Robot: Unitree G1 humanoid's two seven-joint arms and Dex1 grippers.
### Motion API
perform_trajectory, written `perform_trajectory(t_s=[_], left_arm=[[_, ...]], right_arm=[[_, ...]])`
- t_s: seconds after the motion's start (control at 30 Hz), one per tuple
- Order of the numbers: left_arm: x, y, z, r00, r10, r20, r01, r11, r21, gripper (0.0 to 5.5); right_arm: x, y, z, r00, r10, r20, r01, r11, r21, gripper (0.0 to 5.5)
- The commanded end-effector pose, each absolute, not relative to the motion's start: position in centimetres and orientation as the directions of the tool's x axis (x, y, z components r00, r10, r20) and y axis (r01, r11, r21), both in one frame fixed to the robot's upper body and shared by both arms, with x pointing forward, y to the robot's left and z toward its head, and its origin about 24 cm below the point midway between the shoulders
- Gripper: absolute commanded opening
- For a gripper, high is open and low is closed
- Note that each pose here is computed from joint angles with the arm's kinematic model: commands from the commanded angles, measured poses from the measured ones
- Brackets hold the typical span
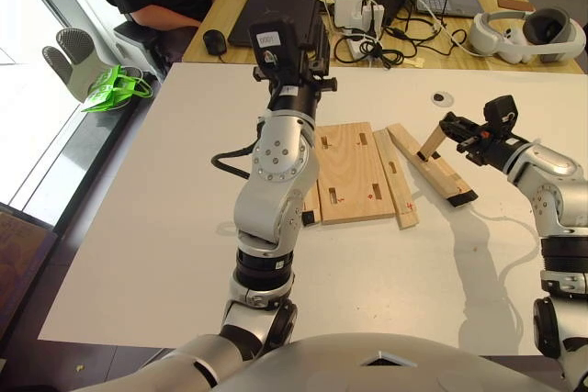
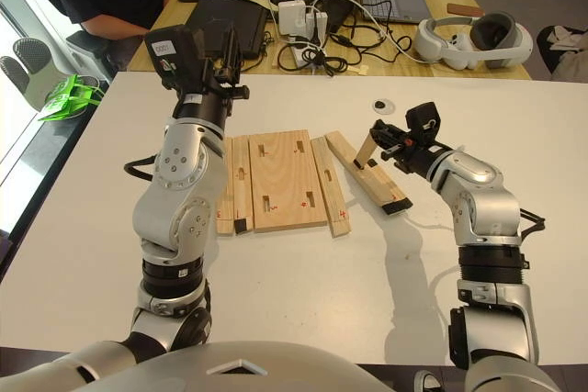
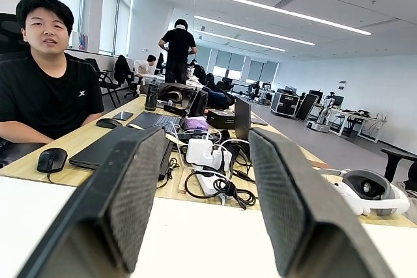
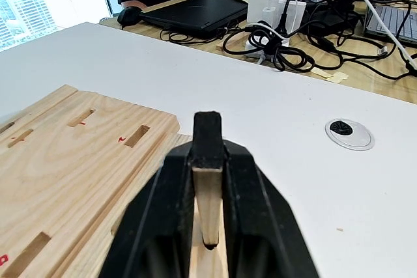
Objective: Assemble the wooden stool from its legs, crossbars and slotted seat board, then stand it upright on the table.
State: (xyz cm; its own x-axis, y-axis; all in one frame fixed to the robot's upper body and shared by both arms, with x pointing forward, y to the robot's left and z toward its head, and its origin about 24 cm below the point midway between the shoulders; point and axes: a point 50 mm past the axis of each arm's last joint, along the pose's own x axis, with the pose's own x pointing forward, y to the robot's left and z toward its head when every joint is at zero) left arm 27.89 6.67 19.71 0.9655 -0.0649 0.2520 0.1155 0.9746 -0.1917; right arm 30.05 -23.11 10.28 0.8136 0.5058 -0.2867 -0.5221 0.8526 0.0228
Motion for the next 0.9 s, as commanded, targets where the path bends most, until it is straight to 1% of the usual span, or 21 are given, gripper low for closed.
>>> perform_trajectory(t_s=[0.03, 0.07, 0.1, 0.13, 0.17, 0.2, 0.23, 0.3, 0.47, 0.57, 0.67, 0.7, 0.8, 0.87, 0.9], left_arm=[[27.5, 6.1, 18.1, 0.979, -0.068, 0.194, 0.114, 0.964, -0.239, 2.35], [27.5, 6.1, 18.2, 0.978, -0.068, 0.195, 0.115, 0.964, -0.24, 2.35], [27.5, 6.1, 18.1, 0.978, -0.068, 0.195, 0.115, 0.964, -0.24, 2.35], [27.5, 6.1, 18.1, 0.979, -0.066, 0.195, 0.113, 0.964, -0.241, 2.35], [27.5, 6.2, 18.1, 0.979, -0.065, 0.195, 0.112, 0.964, -0.24, 2.35], [27.5, 6.2, 18.0, 0.979, -0.064, 0.195, 0.111, 0.965, -0.239, 2.35], [27.5, 6.3, 18.0, 0.979, -0.063, 0.196, 0.11, 0.965, -0.239, 2.35], [27.5, 6.4, 18.1, 0.979, -0.06, 0.197, 0.108, 0.965, -0.239, 2.35], [27.5, 6.3, 18.0, 0.979, -0.058, 0.197, 0.106, 0.965, -0.241, 2.35], [27.5, 6.2, 18.0, 0.978, -0.06, 0.198, 0.108, 0.964, -0.241, 2.35], [27.6, 6.3, 18.1, 0.978, -0.066, 0.2, 0.114, 0.964, -0.239, 2.35], [27.6, 6.3, 18.1, 0.978, -0.065, 0.2, 0.113, 0.965, -0.237, 2.35], [27.6, 6.4, 18.1, 0.978, -0.062, 0.199, 0.109, 0.966, -0.236, 2.35], [27.6, 6.4, 18.1, 0.979, -0.059, 0.198, 0.106, 0.966, -0.238, 2.35], [27.6, 6.4, 18.1, 0.979, -0.058, 0.197, 0.106, 0.965, -0.238, 2.35]], right_arm=[[29.3, -22.7, 9.2, 0.789, 0.539, -0.295, -0.541, 0.837, 0.081, 0.39], [29.3, -22.6, 9.4, 0.79, 0.546, -0.278, -0.546, 0.834, 0.086, 0.76], [29.3, -22.5, 9.6, 0.788, 0.556, -0.263, -0.552, 0.828, 0.097, 0.8], [29.1, -22.3, 9.8, 0.78, 0.574, -0.249, -0.568, 0.816, 0.102, 1.05], [29.0, -22.1, 10.0, 0.77, 0.593, -0.236, -0.584, 0.803, 0.114, 1.13], [28.9, -21.9, 10.3, 0.755, 0.619, -0.215, -0.605, 0.785, 0.134, 1.35], [28.9, -21.8, 10.7, 0.745, 0.637, -0.197, -0.619, 0.771, 0.149, 1.35], [29.3, -22.2, 11.9, 0.758, 0.635, -0.151, -0.618, 0.773, 0.145, 1.35], [31.2, -23.3, 15.9, 0.805, 0.592, -0.032, -0.588, 0.804, 0.086, 1.35], [32.7, -23.4, 18.7, 0.834, 0.548, 0.068, -0.551, 0.832, 0.06, 1.35], [34.2, -22.6, 21.4, 0.852, 0.49, 0.185, -0.509, 0.858, 0.069, 1.35], [34.7, -22.0, 22.8, 0.849, 0.47, 0.241, -0.503, 0.859, 0.093, 1.35], [35.2, -19.9, 26.9, 0.802, 0.462, 0.379, -0.539, 0.833, 0.124, 1.35], [35.3, -19.3, 27.7, 0.784, 0.469, 0.406, -0.555, 0.823, 0.12, 1.35], [35.4, -19.3, 27.0, 0.796, 0.464, 0.389, -0.544, 0.83, 0.123, 1.35]])
